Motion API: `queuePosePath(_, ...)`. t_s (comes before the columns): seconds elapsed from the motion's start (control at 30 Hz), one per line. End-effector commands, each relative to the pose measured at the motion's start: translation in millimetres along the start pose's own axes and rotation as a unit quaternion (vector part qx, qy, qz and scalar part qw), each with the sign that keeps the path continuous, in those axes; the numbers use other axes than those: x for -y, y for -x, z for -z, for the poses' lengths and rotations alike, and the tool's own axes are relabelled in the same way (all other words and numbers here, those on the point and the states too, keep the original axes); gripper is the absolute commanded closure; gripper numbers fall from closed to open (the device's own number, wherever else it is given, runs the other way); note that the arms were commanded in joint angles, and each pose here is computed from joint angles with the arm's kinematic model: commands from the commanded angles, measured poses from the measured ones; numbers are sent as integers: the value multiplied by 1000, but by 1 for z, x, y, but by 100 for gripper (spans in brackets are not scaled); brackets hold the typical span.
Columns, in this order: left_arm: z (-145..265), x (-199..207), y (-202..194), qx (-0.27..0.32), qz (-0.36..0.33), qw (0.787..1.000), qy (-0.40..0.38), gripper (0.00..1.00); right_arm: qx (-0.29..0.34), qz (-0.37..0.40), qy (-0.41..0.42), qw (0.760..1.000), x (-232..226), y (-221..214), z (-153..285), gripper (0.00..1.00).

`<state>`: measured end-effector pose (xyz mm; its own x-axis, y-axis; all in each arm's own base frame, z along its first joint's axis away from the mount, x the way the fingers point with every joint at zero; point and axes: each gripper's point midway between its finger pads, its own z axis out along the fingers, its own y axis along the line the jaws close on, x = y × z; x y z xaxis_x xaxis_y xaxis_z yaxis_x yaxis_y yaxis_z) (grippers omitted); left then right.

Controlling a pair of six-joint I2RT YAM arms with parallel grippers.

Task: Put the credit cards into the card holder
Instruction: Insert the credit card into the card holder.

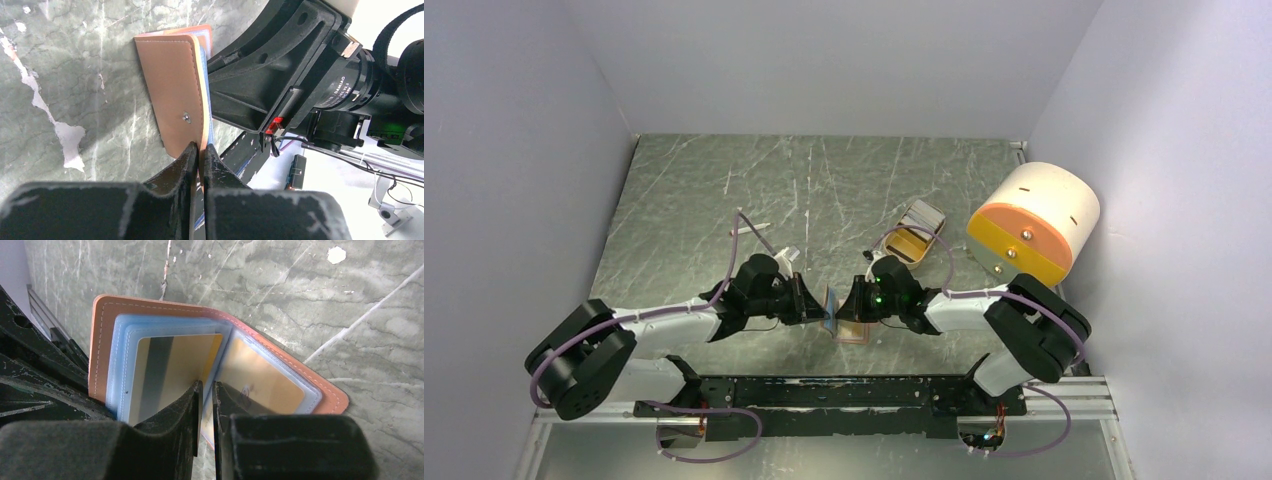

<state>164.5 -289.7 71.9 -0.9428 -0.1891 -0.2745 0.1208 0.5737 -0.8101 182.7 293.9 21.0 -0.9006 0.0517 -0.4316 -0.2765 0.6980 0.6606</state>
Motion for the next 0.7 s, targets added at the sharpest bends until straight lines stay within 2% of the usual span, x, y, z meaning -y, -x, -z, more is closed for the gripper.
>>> queuePosePath(0.0, -2, 10, 4, 1, -10, 1000, -21, 91, -8, 0, 3, 1000, 1, -7, -1, 82)
queuePosePath(0.17, -5, -4, 2, -2, -2, 1000, 11, 91, -5, 1, 4, 1000, 1, -5, -1, 82)
queuePosePath(0.4, 1, -6, 9, 6, -19, 999, 42, 76, -2, 4, 7, 1000, -2, -3, 1, 79)
queuePosePath(0.67, -8, -14, 5, -11, -22, 999, 47, 73, 3, 6, -2, 1000, 0, 0, -1, 77)
